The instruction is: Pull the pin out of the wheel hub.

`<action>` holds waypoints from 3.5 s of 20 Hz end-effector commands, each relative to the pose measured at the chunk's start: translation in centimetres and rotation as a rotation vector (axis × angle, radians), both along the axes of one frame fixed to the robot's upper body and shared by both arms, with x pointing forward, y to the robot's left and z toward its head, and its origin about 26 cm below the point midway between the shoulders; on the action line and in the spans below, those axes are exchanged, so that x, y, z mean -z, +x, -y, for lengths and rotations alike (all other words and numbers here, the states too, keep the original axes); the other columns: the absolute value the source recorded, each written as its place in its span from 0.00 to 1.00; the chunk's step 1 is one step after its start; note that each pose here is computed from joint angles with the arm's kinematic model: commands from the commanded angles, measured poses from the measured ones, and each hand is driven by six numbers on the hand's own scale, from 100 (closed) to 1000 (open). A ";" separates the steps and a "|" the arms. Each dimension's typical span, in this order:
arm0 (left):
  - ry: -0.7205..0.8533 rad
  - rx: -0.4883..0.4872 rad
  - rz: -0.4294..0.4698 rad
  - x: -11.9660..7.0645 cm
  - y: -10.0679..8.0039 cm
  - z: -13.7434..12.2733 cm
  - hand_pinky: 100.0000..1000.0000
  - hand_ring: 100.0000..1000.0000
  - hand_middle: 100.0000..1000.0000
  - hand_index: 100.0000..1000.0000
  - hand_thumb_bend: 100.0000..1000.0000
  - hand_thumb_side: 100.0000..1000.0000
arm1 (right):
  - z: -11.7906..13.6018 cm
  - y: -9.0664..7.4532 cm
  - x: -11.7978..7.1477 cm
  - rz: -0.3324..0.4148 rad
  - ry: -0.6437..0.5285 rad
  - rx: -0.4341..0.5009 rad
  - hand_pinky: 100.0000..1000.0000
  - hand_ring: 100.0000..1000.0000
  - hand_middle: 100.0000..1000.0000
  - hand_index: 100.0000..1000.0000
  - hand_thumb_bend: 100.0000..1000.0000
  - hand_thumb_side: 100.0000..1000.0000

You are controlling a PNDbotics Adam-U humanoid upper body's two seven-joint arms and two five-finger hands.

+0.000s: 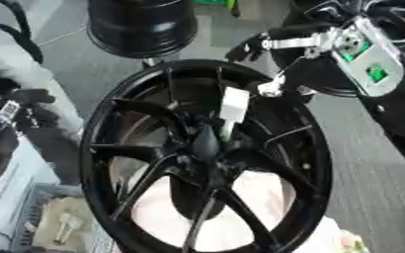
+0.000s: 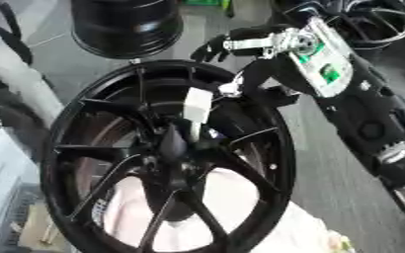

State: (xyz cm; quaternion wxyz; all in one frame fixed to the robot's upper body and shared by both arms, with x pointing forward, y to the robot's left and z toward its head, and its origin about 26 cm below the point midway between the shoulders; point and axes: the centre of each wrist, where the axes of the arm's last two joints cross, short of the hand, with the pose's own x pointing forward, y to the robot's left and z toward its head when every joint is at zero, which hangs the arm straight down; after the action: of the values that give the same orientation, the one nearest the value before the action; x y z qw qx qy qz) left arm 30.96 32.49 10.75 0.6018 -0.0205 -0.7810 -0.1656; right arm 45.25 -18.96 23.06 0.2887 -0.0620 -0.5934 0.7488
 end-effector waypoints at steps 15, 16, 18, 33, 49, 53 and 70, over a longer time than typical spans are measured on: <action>0.024 0.005 0.016 -0.7 0.0 -0.2 0.64 0.59 0.67 0.76 0.00 0.74 | -1.8 -1.6 -1.5 0.024 -0.064 -0.182 0.86 0.90 0.88 1.00 0.09 0.47; 0.024 0.006 0.016 -0.7 0.0 -0.2 0.64 0.59 0.67 0.76 0.00 0.74 | -1.9 -1.7 -1.5 0.024 -0.066 -0.186 0.86 0.90 0.88 1.00 0.09 0.47; 0.024 0.005 0.017 -0.7 0.0 -0.3 0.64 0.59 0.67 0.76 0.00 0.74 | -2.1 -1.8 -1.3 0.023 -0.069 -0.194 0.86 0.90 0.88 1.00 0.09 0.47; 0.024 0.008 0.019 -0.7 0.1 -0.2 0.64 0.59 0.67 0.76 0.00 0.74 | -2.5 -1.8 0.0 0.026 -0.133 -0.200 0.85 0.90 0.87 1.00 0.10 0.49; 0.024 0.009 0.019 -0.8 0.1 -0.2 0.64 0.59 0.68 0.76 0.00 0.74 | -2.2 -1.6 0.8 0.057 -0.238 -0.156 0.80 0.82 0.81 0.92 0.15 0.48; 0.024 0.009 0.019 -0.8 0.0 -0.2 0.64 0.59 0.68 0.76 0.00 0.74 | -2.1 -1.5 1.1 0.056 -0.255 -0.150 0.77 0.78 0.78 0.89 0.14 0.49; 0.022 0.011 0.015 -0.7 0.0 -0.2 0.64 0.60 0.68 0.76 0.00 0.75 | -2.0 -1.5 -1.2 0.078 -0.049 -0.114 0.26 0.25 0.26 0.42 0.00 0.36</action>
State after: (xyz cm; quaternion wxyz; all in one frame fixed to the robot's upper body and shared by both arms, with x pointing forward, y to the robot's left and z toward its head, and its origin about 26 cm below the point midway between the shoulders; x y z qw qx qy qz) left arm 31.00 32.47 10.61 0.6039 -0.0231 -0.7787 -0.1685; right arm 43.79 -16.90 22.22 0.2528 -0.0616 -0.5768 0.7743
